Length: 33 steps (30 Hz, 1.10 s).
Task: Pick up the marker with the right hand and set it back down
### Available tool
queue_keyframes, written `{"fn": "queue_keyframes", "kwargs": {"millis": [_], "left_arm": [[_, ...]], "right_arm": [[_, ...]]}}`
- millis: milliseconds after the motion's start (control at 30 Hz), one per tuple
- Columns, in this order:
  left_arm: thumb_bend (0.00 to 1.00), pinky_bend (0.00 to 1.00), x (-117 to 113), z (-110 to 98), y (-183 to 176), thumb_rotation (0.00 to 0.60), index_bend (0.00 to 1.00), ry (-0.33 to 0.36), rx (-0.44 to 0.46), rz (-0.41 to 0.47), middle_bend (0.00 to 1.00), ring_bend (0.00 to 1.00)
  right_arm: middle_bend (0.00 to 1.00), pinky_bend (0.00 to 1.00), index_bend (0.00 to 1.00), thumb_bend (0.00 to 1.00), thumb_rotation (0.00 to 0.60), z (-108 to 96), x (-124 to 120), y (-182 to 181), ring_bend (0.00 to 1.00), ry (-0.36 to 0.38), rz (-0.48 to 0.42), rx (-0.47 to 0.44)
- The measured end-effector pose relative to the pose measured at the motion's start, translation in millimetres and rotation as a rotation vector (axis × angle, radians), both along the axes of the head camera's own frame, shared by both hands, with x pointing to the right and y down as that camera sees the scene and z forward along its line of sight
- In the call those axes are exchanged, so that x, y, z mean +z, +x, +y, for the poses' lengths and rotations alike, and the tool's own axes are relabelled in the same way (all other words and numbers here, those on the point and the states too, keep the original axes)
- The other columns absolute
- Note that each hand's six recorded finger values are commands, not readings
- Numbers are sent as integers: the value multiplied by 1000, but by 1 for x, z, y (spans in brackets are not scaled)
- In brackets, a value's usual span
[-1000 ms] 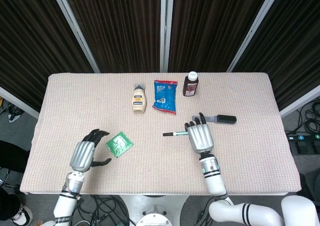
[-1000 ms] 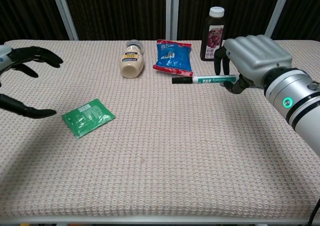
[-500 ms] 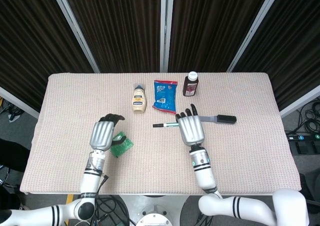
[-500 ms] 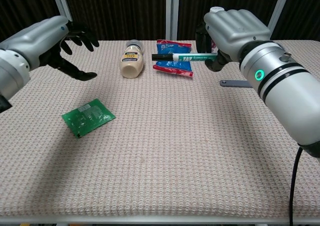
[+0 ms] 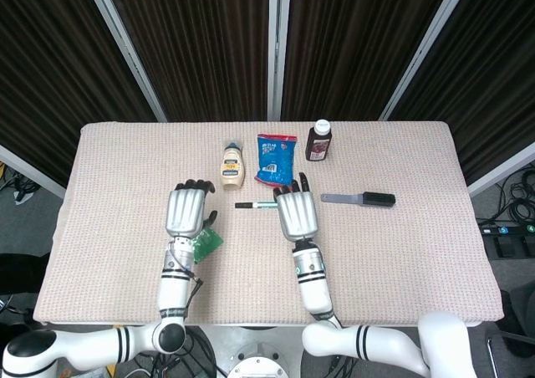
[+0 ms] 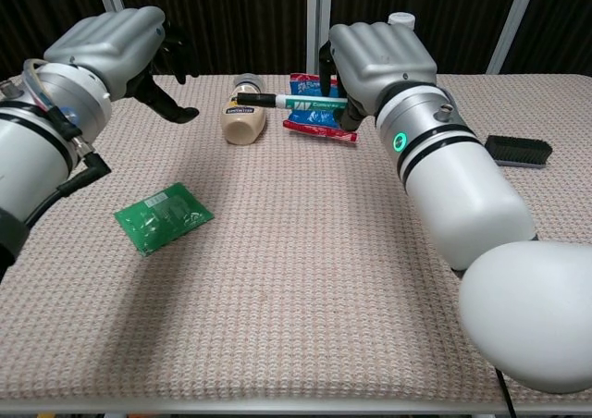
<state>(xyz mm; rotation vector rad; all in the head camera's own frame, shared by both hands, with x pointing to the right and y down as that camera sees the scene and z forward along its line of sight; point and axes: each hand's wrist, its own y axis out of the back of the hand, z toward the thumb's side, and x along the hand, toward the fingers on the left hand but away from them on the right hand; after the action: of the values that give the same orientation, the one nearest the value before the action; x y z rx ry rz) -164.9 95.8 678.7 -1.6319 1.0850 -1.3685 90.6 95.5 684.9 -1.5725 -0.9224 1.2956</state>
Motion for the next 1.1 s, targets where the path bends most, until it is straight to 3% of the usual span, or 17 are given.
{"fn": "queue_keyframes", "kwargs": {"millis": [200, 600, 1100], "left_arm": [[244, 468, 5, 3, 6, 600, 487, 22, 47, -52, 477, 398], [255, 479, 8, 4, 18, 600, 489, 44, 85, -78, 479, 408], [269, 507, 8, 5, 32, 600, 522, 89, 165, -191, 510, 438]], "right_arm": [[588, 153, 626, 345, 600, 0, 4, -10, 282, 2, 13, 0], [589, 153, 628, 347, 600, 4, 10, -29, 287, 4, 22, 0], [589, 153, 629, 348, 600, 8, 14, -42, 288, 3, 28, 2]]}}
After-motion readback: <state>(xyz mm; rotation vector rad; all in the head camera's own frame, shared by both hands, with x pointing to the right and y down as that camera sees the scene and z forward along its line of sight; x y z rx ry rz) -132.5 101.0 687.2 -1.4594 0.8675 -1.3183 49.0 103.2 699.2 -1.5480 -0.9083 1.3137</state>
